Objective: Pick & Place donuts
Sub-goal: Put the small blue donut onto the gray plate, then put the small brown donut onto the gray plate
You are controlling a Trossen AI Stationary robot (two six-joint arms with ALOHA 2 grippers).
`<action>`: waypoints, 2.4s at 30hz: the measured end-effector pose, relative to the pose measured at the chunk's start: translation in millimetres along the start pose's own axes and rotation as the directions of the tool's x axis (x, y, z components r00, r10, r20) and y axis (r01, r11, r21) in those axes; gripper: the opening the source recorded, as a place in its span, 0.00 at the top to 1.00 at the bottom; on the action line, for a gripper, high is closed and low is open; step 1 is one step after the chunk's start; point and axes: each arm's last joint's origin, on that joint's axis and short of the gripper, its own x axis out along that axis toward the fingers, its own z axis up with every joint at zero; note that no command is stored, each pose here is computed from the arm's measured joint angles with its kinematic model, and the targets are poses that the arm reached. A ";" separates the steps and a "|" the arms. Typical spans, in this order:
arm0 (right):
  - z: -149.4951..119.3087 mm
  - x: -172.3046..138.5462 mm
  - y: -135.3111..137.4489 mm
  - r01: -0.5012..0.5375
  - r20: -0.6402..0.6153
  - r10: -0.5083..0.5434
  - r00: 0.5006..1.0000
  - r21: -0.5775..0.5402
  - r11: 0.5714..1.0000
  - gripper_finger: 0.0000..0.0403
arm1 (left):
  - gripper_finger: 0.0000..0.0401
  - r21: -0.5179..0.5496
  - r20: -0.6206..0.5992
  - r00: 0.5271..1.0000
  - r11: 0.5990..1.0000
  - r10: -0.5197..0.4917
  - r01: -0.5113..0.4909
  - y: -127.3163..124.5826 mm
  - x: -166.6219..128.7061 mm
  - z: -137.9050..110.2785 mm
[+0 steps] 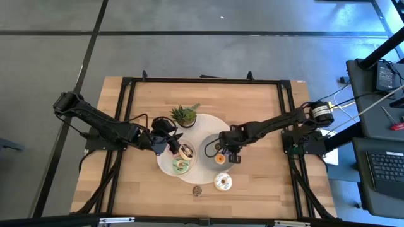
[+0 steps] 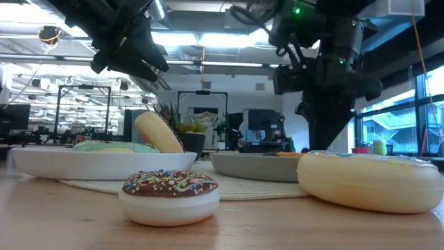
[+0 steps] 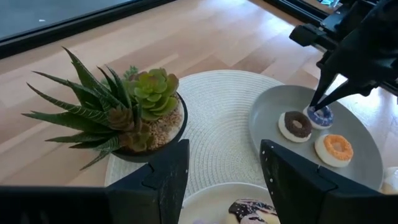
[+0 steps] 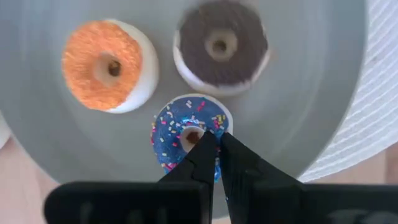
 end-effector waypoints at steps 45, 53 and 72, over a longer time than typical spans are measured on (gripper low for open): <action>42.8 -34.4 42.5 -0.074 0.306 0.142 0.942 -0.224 0.972 0.57 | 0.53 0.006 -0.002 1.000 1.000 0.007 -0.007 0.7 0.1 -0.4; 53.2 -40.7 85.7 -0.068 0.478 0.292 0.828 -0.432 0.899 0.57 | 0.52 0.006 -0.002 1.000 1.000 0.007 -0.007 0.7 0.1 -0.4; 95.2 35.7 163.0 -0.102 0.251 0.227 0.941 -0.429 0.898 0.57 | 0.53 0.006 -0.009 1.000 1.000 -0.001 0.001 0.3 -0.1 -0.7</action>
